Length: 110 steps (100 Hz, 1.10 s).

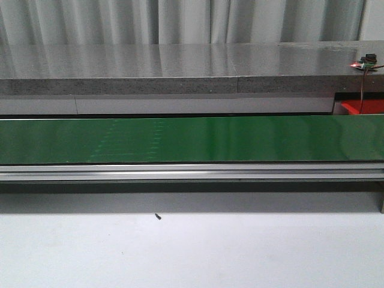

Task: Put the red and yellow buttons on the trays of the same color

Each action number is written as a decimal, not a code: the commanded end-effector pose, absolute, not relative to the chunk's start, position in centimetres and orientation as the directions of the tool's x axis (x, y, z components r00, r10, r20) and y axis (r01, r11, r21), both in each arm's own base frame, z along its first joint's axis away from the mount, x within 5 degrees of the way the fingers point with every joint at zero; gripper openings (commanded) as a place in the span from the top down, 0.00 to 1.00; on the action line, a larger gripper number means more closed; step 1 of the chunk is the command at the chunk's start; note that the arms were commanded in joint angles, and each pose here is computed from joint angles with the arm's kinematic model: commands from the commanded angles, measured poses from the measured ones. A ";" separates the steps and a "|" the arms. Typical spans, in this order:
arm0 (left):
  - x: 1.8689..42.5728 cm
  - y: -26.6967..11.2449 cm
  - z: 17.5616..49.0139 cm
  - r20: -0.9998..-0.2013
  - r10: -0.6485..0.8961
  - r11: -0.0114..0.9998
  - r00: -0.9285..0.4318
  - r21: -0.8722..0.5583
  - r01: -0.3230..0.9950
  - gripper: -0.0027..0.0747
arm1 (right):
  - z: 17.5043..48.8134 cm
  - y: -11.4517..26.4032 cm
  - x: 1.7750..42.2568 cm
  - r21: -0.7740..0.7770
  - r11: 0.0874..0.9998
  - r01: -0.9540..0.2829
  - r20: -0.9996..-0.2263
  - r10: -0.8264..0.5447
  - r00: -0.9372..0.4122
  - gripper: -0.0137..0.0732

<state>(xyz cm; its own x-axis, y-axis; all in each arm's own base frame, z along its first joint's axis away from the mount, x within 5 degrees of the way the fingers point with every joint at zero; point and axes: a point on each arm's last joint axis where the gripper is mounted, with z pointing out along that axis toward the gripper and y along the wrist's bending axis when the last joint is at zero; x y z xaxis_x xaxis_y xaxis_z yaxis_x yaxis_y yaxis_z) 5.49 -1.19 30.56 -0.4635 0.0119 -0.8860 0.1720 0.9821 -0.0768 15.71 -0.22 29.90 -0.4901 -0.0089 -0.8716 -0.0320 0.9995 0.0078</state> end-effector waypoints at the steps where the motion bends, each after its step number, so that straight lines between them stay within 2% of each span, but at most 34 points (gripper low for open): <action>1: 5.8 -1.2 32.0 -0.928 -0.002 0.980 -0.372 -0.075 0.183 0.99 | 31.2 -0.3 14.4 -0.014 1.000 -0.017 -0.934 -0.019 -0.358 0.98; 33: 5.8 -1.2 32.0 -0.928 -0.001 0.980 -0.373 -0.075 0.183 0.99 | 29.1 0.0 10.6 -0.017 1.000 -0.022 -0.949 -0.023 -0.314 0.98; 65: 6.0 -1.1 31.9 -0.915 -0.026 0.984 -0.403 -0.094 0.152 0.99 | 29.1 0.1 10.1 -0.019 1.000 -0.023 -0.954 -0.025 -0.299 0.98; 79: 7.1 -1.0 32.5 -0.901 -0.063 0.989 -0.429 -0.114 0.095 0.99 | 29.1 0.1 10.1 -0.019 1.000 -0.023 -0.954 -0.025 -0.299 0.98; 110: 11.1 -1.8 34.9 -0.861 -0.066 0.991 -0.504 -0.118 0.071 0.99 | 29.1 0.1 10.1 -0.019 1.000 -0.023 -0.954 -0.025 -0.300 0.98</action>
<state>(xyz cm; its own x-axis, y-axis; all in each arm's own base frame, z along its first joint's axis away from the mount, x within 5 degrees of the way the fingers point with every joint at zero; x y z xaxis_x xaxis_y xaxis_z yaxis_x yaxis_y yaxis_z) 9.76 -1.46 32.92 -0.5642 -0.0507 -0.8241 0.0598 0.9930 -0.1019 9.90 0.19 27.68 -0.3841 -0.0171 -0.9232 -0.0352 0.9994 -0.0038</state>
